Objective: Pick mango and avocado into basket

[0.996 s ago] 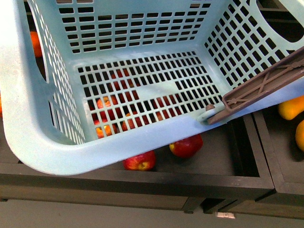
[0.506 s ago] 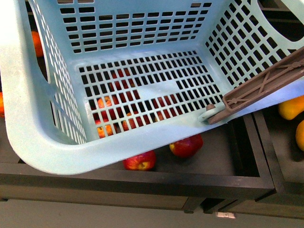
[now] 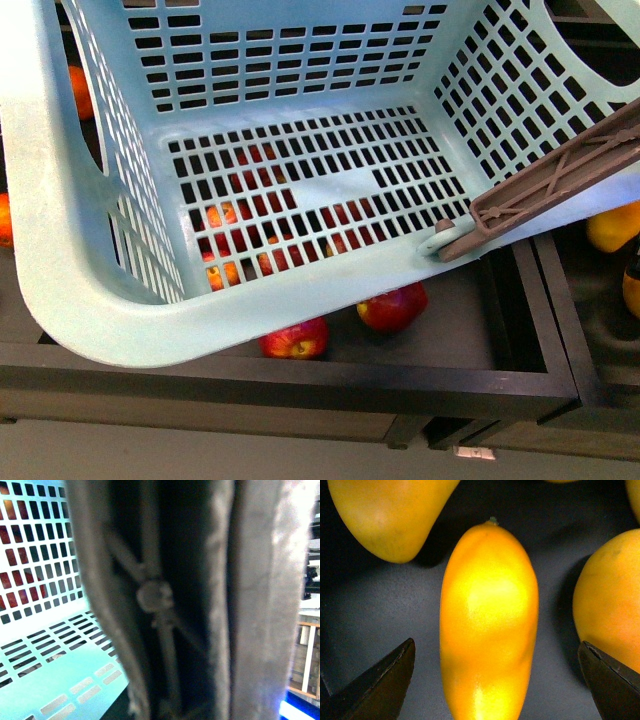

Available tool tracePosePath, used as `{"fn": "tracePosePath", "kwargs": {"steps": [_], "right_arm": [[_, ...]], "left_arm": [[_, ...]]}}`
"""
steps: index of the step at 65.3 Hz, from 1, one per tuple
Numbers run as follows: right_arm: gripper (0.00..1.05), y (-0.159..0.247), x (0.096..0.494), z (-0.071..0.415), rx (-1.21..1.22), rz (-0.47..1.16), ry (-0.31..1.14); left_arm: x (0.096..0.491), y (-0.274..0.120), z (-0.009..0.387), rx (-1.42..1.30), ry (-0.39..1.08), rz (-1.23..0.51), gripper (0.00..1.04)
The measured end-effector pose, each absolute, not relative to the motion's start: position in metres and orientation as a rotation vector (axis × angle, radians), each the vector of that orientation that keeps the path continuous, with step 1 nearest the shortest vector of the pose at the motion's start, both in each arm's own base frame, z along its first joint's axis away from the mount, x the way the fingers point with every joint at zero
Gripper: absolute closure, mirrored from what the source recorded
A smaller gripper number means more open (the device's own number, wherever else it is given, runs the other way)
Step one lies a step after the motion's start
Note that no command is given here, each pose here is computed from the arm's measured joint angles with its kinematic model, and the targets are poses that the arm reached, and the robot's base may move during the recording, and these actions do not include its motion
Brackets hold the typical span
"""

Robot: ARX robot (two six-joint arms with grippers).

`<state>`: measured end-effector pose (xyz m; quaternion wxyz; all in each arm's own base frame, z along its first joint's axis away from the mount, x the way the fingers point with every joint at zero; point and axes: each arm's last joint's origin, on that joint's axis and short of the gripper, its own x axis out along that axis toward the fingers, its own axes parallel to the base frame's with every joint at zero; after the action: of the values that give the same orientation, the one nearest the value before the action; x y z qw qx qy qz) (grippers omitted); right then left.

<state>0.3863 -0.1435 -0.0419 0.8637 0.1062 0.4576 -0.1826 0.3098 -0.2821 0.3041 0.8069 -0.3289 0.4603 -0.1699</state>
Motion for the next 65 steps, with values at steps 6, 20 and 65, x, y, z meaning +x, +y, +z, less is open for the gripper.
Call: {"fn": "tracePosePath", "kwargs": {"steps": [6, 20, 65], "right_arm": [[0.09, -0.142, 0.386, -0.049, 0.230, -0.383, 0.972], [0.09, -0.144, 0.391, -0.053, 0.242, -0.382, 0.961], [0.53, -0.140, 0.388, -0.059, 0.259, -0.399, 0.963]], "left_arm": [[0.310, -0.282, 0.304, -0.704, 0.984, -0.363, 0.91], [0.310, -0.282, 0.304, -0.704, 0.985, -0.364, 0.91], [0.310, -0.282, 0.304, -0.704, 0.985, -0.364, 0.91]]}}
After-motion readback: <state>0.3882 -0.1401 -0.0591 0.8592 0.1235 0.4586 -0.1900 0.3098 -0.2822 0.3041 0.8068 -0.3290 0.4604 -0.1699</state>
